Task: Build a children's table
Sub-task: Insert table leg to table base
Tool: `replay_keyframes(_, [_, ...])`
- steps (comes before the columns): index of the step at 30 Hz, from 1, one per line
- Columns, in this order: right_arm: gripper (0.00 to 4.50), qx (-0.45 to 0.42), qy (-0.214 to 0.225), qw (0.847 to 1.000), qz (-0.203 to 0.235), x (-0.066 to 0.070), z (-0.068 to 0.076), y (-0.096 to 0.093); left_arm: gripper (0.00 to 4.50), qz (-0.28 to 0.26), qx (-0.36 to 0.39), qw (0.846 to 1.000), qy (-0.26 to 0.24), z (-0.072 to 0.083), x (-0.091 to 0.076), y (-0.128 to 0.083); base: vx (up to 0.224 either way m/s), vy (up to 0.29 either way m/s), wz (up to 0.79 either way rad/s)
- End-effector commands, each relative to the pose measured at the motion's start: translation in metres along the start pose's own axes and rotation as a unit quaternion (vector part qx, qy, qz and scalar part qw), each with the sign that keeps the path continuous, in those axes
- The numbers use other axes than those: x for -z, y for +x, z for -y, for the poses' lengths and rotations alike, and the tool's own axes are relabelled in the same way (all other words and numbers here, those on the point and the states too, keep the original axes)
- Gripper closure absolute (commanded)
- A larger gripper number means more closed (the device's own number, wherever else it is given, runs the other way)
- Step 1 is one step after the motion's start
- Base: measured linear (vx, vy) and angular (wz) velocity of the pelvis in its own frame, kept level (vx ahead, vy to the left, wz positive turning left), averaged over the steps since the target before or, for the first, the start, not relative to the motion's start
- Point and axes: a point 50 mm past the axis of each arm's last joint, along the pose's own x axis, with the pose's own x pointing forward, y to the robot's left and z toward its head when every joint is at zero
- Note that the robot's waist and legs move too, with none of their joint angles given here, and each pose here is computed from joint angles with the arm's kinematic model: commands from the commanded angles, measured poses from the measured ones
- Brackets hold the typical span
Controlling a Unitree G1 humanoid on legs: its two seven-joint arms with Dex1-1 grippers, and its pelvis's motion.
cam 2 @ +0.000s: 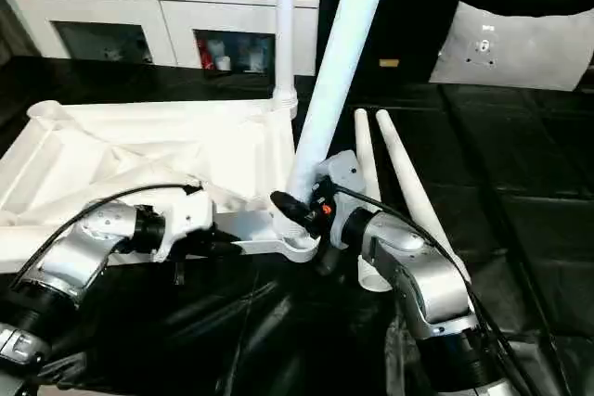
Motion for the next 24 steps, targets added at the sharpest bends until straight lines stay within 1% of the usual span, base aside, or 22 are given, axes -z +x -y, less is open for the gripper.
replay_keyframes(1, [2.62,0.0,-0.001,1.0,0.006,-0.004,0.0,-0.003,3.66,-0.005,0.01,1.0,-0.015,0.004,0.007,0.004,0.0,0.0,0.0])
replay_keyframes(2, [2.62,0.001,0.0,1.0,0.007,-0.005,0.0,-0.004,3.54,-0.003,0.009,1.0,-0.015,0.003,0.005,0.005,0.0,0.0,0.0])
replay_keyframes(6, [2.62,0.002,0.001,1.0,0.012,-0.004,-0.002,-0.006,3.54,-0.013,0.02,1.0,-0.01,0.002,0.003,0.006,0.0,0.0,0.0])
replay_keyframes(11, [2.62,0.001,0.004,1.0,0.012,-0.002,-0.006,-0.009,3.54,-0.037,0.016,0.999,0.02,-0.002,0.005,0.011,0.0,0.0,0.0])
replay_keyframes(13, [2.62,0.0,0.005,1.0,0.011,-0.001,-0.007,-0.009,3.46,-0.032,0.016,0.999,0.019,-0.002,0.005,0.012,0.0,0.0,0.0])
replay_keyframes(15, [2.62,0.0,0.006,1.0,0.011,-0.001,-0.008,-0.01,3.46,-0.013,0.013,1.0,0.01,-0.003,0.003,0.014,0.0,0.0,0.0])
replay_keyframes(17, [2.62,0.001,0.005,1.0,0.008,0.0,-0.008,-0.011,3.46,-0.008,0.012,1.0,0.005,-0.005,0.002,0.016,0.0,0.0,0.0])
replay_keyframes(19, [2.62,0.001,0.005,1.0,0.005,0.0,-0.008,-0.011,3.81,-0.008,0.012,1.0,0.004,-0.006,0.002,0.016,0.0,0.0,0.0])
replay_keyframes(21, [2.62,-0.001,0.003,1.0,-0.004,0.002,-0.009,-0.013,3.84,-0.01,0.017,1.0,0.006,-0.008,0.003,0.016,0.0,0.0,0.0])
replay_keyframes(24, [2.62,-0.002,0.004,1.0,-0.009,0.004,-0.01,-0.013,4.19,-0.006,0.035,0.999,0.006,-0.007,0.003,0.015,0.0,0.0,0.0])
